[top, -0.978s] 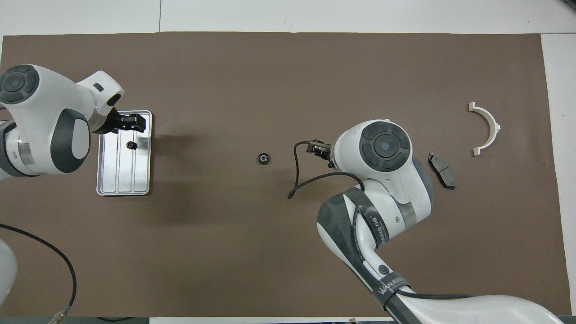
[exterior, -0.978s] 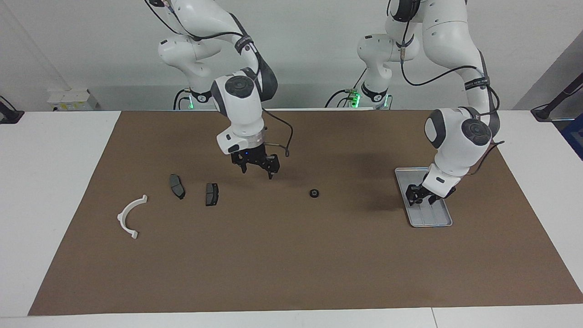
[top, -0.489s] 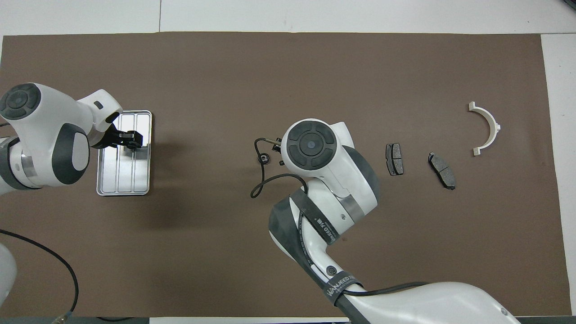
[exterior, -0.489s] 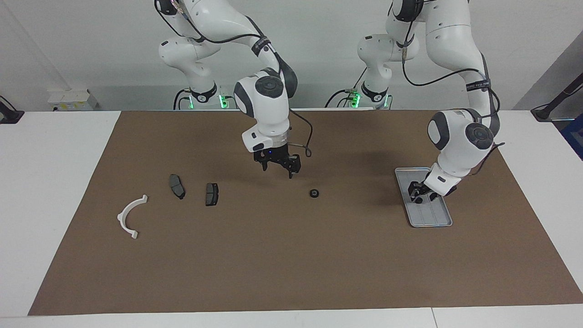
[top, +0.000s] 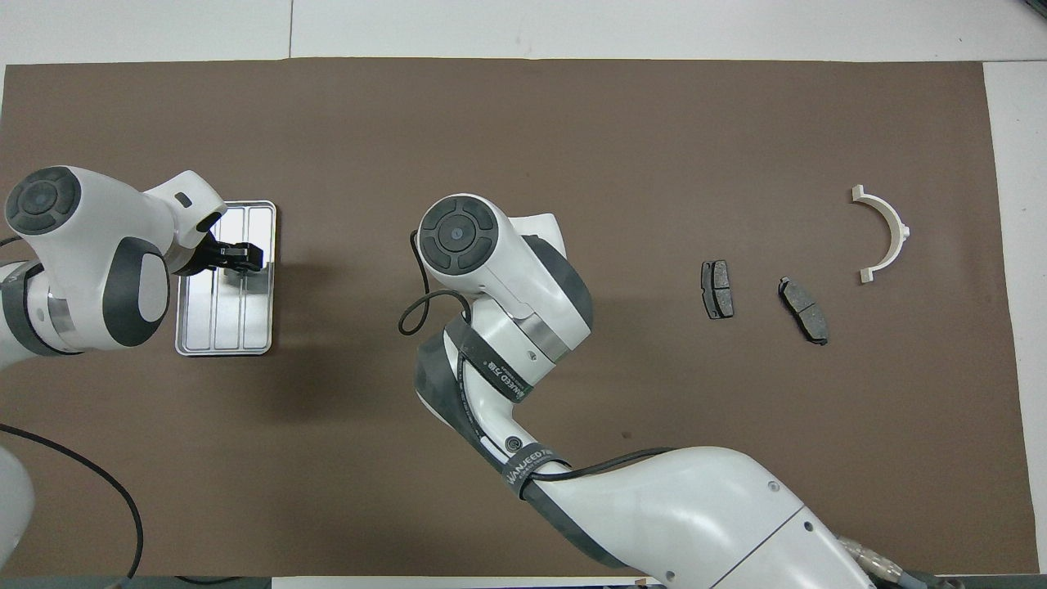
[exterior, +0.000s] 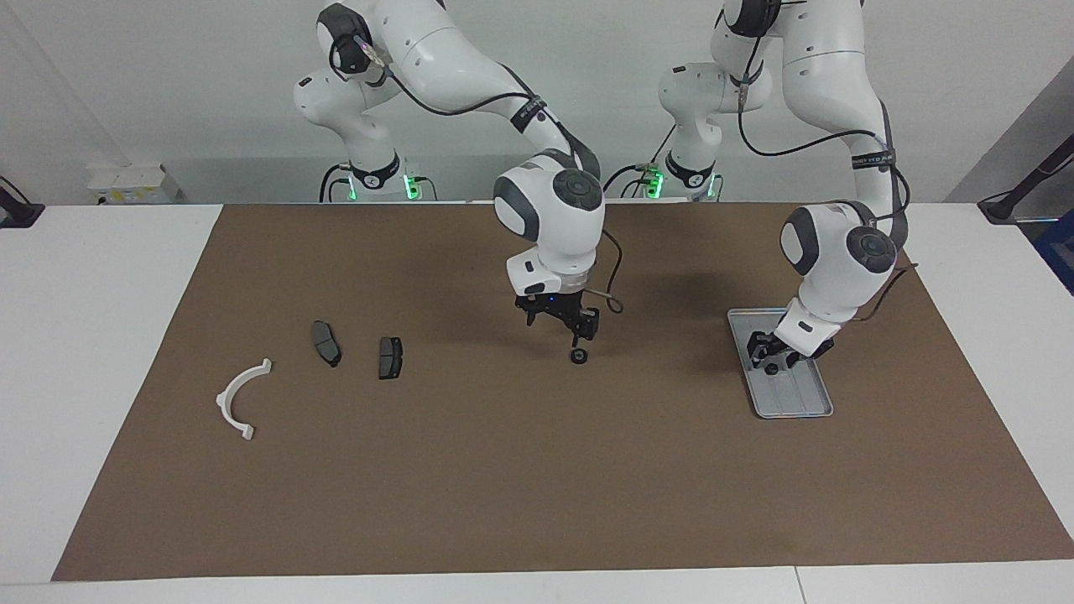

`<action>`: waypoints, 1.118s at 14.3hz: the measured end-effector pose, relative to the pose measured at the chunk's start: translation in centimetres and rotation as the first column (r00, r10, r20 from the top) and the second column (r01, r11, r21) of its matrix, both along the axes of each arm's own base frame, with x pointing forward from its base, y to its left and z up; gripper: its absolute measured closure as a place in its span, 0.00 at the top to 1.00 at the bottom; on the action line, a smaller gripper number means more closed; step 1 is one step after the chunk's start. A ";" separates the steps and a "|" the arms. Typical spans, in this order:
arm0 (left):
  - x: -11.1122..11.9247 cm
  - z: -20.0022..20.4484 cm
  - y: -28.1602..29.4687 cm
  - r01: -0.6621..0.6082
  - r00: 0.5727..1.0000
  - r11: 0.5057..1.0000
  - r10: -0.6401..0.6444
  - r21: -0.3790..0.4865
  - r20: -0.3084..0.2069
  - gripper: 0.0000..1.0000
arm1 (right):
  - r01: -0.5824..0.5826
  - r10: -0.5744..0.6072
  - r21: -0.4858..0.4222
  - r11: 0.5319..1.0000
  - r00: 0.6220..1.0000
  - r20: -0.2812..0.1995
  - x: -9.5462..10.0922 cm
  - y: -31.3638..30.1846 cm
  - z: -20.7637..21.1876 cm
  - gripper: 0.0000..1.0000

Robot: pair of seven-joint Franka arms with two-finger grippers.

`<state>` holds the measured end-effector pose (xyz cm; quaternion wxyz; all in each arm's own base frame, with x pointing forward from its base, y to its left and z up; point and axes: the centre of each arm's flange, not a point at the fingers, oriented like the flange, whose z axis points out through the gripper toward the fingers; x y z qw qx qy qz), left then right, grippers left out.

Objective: Place bearing gear from tray to pile

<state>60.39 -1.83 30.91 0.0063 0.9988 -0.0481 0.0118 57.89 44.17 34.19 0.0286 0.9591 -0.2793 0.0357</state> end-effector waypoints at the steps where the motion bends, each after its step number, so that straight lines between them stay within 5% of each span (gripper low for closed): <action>1: 0.0 -0.1 0.0 0.000 1.000 1.000 0.000 0.000 0.004 0.70 | 0.000 0.000 0.001 1.000 1.000 0.002 0.3 0.3 -0.3 1.00; 6: -0.8 -1.4 0.0 0.000 1.000 1.000 0.000 0.000 0.021 0.69 | -0.018 0.013 0.058 0.998 0.997 0.070 1.0 1.9 0.6 1.00; 7: -0.8 -1.3 0.0 -0.001 1.000 1.000 0.001 -0.001 0.024 0.65 | -0.020 0.016 0.065 0.998 0.997 0.074 1.0 2.1 0.6 1.00; 9: -0.7 -1.0 -0.1 0.001 1.000 1.000 -0.001 -0.002 0.030 0.41 | -0.029 0.023 0.075 0.997 0.997 0.075 0.7 2.6 0.3 1.00; 10: -0.7 -1.0 -0.1 0.001 1.000 1.000 -0.001 -0.002 0.030 0.41 | -0.034 0.028 0.078 0.996 0.997 0.073 0.6 2.9 -0.1 1.00; 12: -0.7 -0.9 -0.2 0.001 0.999 1.000 -0.001 -0.003 0.032 0.24 | -0.042 0.037 0.078 0.996 0.997 0.063 0.2 3.4 -1.1 1.00; 16: -0.6 -0.7 -0.2 0.001 0.999 1.000 0.000 -0.003 0.037 0.24 | -0.040 0.038 0.067 0.997 0.999 0.028 -0.2 3.1 -3.0 1.00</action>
